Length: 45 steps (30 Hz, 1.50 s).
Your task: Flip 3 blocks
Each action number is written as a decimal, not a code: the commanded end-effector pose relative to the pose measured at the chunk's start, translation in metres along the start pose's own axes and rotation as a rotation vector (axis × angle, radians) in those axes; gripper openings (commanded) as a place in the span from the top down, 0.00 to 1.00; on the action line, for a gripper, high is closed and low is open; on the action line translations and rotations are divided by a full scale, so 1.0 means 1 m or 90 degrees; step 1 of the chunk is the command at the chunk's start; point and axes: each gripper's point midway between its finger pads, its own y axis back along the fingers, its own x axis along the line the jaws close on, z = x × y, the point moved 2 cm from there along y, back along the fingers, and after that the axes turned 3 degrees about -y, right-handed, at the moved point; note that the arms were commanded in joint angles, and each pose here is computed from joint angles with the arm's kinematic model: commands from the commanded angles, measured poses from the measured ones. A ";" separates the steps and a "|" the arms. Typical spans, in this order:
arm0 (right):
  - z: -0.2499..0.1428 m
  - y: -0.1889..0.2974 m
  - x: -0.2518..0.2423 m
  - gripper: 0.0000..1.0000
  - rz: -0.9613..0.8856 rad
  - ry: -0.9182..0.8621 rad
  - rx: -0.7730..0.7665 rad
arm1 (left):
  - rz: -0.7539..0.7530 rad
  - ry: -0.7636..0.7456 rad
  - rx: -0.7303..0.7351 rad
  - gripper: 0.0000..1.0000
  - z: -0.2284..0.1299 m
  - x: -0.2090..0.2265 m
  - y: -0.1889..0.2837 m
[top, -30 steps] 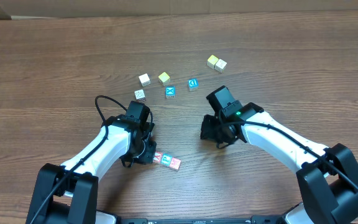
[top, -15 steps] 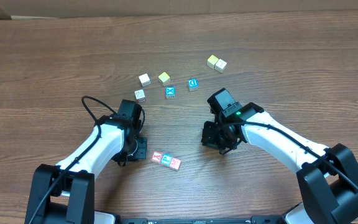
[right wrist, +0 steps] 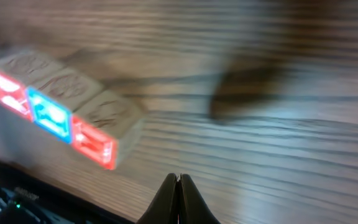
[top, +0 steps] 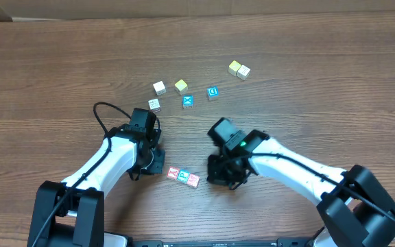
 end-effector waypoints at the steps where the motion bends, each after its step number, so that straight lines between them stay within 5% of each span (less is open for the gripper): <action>1: -0.005 -0.002 0.008 0.96 -0.019 -0.023 -0.040 | -0.066 -0.081 -0.023 0.96 0.010 -0.015 0.004; 45: -0.003 -0.030 0.017 0.96 0.004 -0.105 -0.109 | -0.140 -0.139 -0.041 0.96 0.012 -0.033 0.006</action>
